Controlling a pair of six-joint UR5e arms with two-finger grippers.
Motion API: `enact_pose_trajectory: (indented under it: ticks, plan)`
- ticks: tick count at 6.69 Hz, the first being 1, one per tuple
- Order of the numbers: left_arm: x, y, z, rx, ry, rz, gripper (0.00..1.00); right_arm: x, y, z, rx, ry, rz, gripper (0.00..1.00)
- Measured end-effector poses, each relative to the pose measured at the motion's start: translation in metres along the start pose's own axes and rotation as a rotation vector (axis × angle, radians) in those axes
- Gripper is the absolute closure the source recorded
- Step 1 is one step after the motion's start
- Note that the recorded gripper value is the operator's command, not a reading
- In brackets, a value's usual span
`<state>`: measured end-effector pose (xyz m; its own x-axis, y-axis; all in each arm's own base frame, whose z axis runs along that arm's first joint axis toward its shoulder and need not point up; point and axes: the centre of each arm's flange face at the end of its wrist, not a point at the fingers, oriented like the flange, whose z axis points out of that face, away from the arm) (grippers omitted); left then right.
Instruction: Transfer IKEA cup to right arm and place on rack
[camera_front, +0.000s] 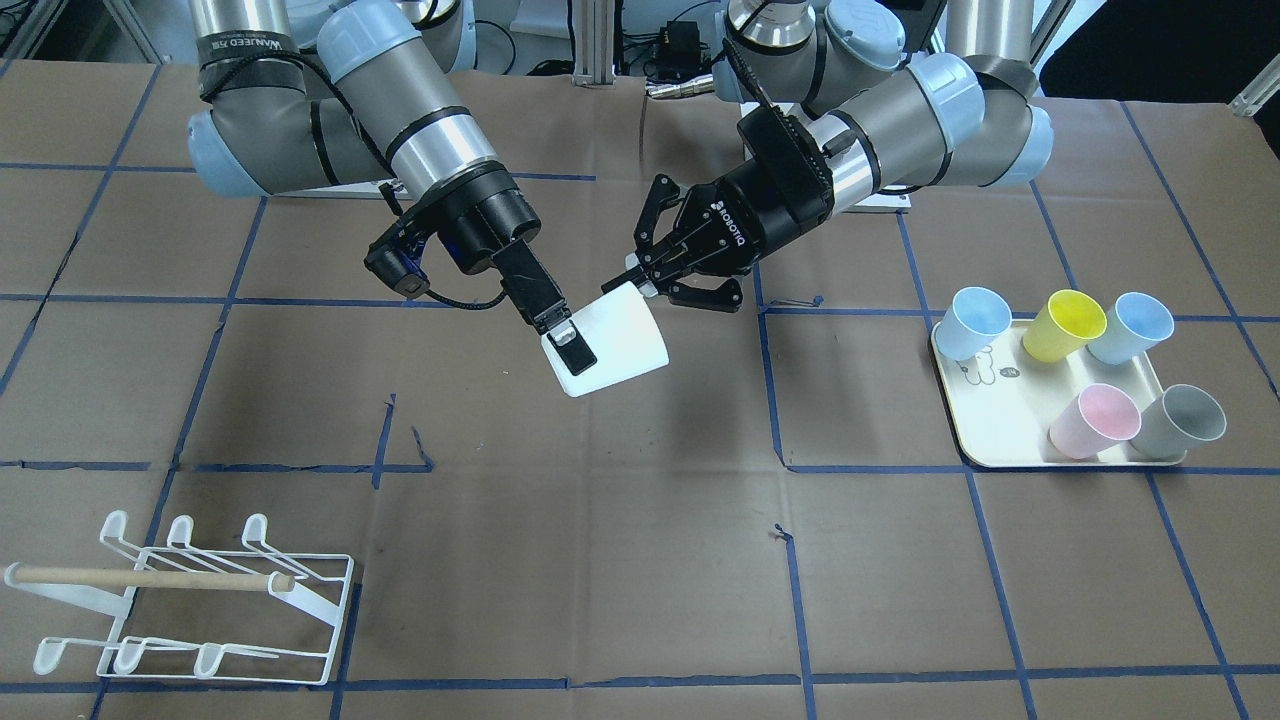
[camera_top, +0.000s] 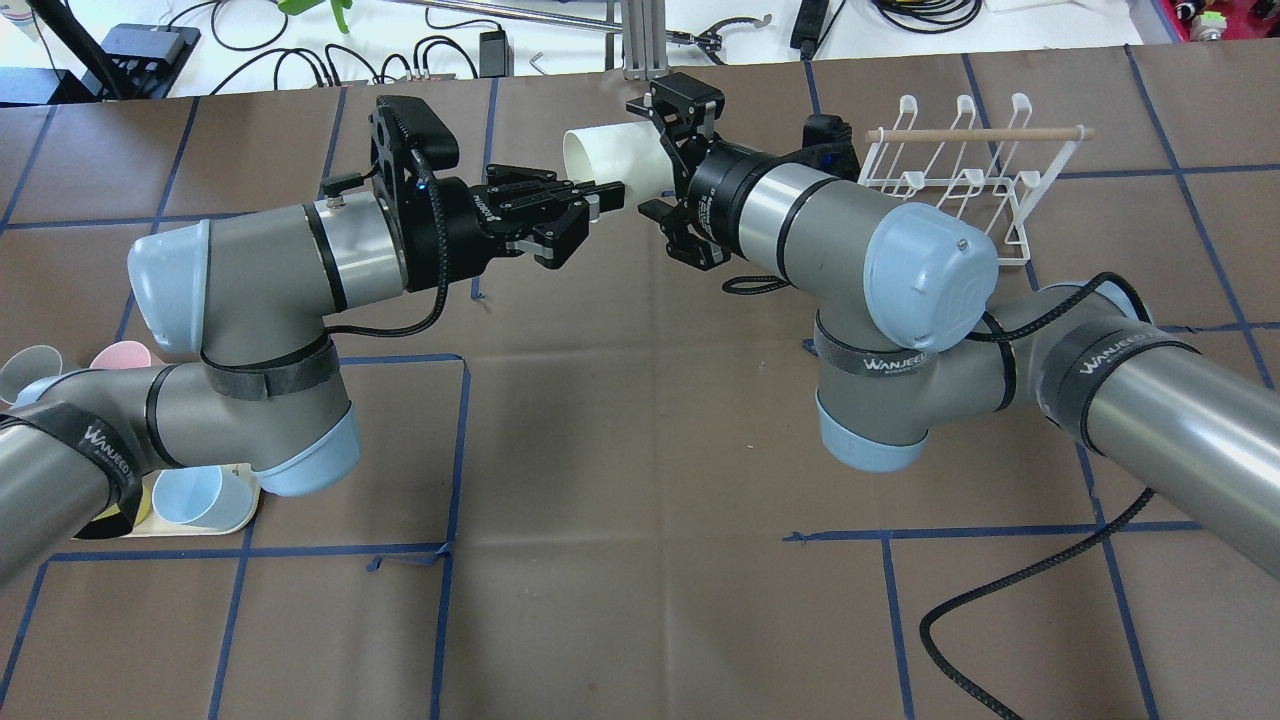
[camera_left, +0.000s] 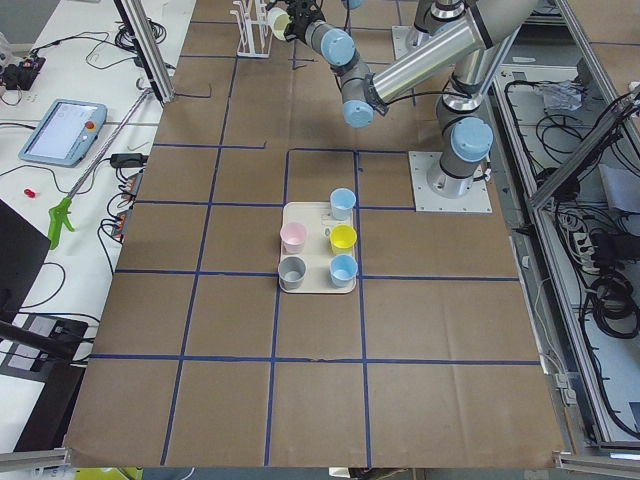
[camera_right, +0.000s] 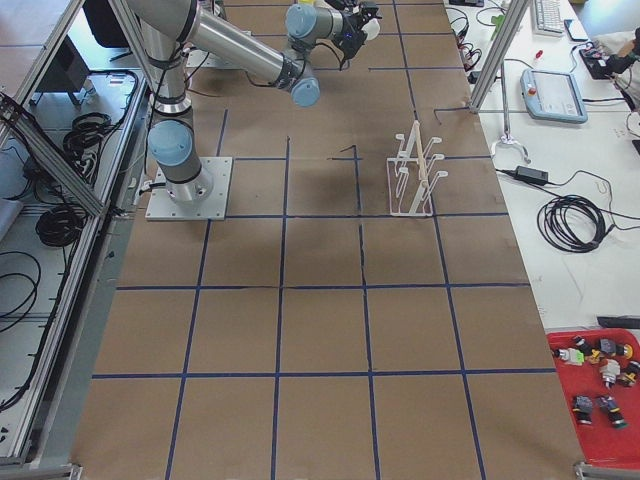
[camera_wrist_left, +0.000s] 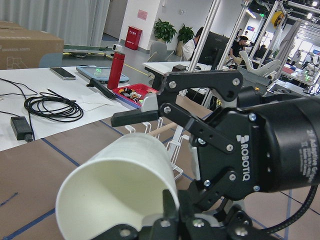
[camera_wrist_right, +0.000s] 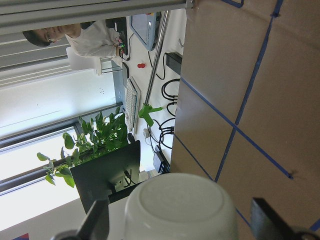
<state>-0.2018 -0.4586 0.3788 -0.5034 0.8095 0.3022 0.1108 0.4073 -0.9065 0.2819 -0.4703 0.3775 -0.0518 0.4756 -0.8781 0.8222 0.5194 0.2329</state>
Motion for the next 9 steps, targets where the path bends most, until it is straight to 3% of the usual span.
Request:
enact_pose_trajectory:
  ticks: [1,3,5,6,7,8,9]
  plan:
    - [0.0002,-0.0002,-0.0001,0.000,-0.001,0.001,0.89,-0.0021,0.0013,0.0011,-0.002,-0.003,-0.003,0.01]
    - [0.0003,-0.0009,-0.0003,0.002,-0.001,-0.003,0.89,-0.0043,0.0018,0.0022,-0.003,-0.006,-0.004,0.31]
    - [0.0002,-0.0011,-0.0003,0.002,-0.002,-0.006,0.88,-0.0037,0.0017,0.0025,-0.005,-0.004,-0.007,0.51]
    - [0.0004,-0.0012,-0.0004,0.002,-0.002,-0.007,0.79,-0.0039,0.0011,0.0024,-0.005,-0.005,-0.008,0.55]
    - [0.0004,-0.0012,-0.0004,0.002,-0.002,-0.010,0.57,-0.0038,0.0009,0.0024,-0.007,-0.004,-0.010,0.56]
    - [0.0005,-0.0015,-0.0005,0.003,-0.002,-0.020,0.20,-0.0035,0.0011,0.0024,-0.010,-0.003,-0.011,0.58]
    - [0.0010,-0.0027,-0.0011,0.005,-0.002,-0.039,0.04,-0.0033,0.0012,0.0024,-0.011,-0.003,-0.010,0.61]
